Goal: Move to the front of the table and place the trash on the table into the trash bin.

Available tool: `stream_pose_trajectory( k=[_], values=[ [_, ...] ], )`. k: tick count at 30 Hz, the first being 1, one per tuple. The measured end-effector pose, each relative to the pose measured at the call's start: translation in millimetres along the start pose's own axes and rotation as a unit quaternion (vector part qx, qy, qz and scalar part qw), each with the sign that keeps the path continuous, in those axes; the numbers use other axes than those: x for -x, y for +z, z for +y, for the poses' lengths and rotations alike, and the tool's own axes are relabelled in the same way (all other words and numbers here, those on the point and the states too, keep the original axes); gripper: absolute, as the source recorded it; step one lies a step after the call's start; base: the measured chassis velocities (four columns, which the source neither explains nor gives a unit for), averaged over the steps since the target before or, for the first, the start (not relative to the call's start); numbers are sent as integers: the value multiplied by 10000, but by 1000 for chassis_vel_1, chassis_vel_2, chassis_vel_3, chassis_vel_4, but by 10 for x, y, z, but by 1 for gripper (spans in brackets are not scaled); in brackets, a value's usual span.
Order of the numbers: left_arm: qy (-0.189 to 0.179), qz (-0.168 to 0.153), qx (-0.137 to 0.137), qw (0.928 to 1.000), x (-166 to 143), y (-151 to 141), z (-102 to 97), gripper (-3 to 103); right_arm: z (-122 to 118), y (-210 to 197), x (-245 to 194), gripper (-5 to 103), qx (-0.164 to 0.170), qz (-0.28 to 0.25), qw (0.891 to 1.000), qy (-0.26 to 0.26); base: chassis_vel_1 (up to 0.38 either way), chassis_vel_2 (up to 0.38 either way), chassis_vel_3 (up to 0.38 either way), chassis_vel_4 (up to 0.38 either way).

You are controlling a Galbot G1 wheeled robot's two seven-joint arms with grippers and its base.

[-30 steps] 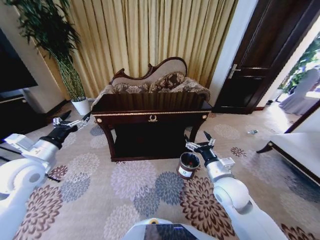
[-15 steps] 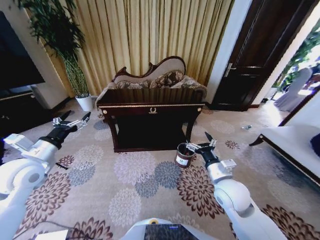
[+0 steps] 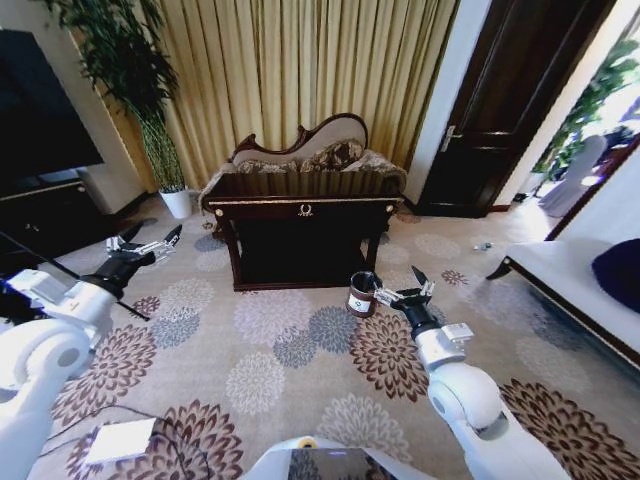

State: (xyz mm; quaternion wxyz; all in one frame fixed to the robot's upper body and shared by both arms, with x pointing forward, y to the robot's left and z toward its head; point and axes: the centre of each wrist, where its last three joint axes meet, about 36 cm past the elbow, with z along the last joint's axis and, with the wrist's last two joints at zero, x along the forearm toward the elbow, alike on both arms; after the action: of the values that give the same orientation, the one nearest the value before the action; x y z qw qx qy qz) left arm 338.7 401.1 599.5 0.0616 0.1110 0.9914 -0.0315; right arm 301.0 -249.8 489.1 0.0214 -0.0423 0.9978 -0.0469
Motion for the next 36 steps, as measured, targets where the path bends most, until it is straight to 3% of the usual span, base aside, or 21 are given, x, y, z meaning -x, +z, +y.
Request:
stream_pose_trajectory(
  k=[9, 12, 19, 23, 26, 32, 36],
  values=[
    [-124, 155, -263, 9995, -115, 114, -17, 100, -30, -31, 83, 100, 90, 50, 9996, 246, 0, 0, 0, 0],
    [-393, 353, -411, 9978, -222, 279, 127, 100, -118, -12, 134, 100, -220, 245, 9969, 712, 0, 0, 0, 0],
    [-542, 576, -389, 9961, -328, 357, 210, 100, -200, -31, 136, 100, -448, 579, 9939, 828, 0, 0, 0, 0],
    [-557, 581, -395, 9960, -342, 376, 236, 100, -173, -40, 126, 100, -304, 671, 9952, 640, 0, 0, 0, 0],
    [-525, 549, -445, 9961, -330, 410, 302, 100, -79, -69, 86, 100, 75, 734, 9971, 201, 0, 0, 0, 0],
    [-428, 518, -493, 9965, -274, 419, 331, 100, 34, -109, 55, 100, 422, 770, 9953, -402, 0, 0, 0, 0],
    [-473, 540, -567, 9958, -217, 458, 323, 100, -19, -23, 218, 100, 388, 745, 9961, -274, 0, 0, 0, 0]
  ],
)
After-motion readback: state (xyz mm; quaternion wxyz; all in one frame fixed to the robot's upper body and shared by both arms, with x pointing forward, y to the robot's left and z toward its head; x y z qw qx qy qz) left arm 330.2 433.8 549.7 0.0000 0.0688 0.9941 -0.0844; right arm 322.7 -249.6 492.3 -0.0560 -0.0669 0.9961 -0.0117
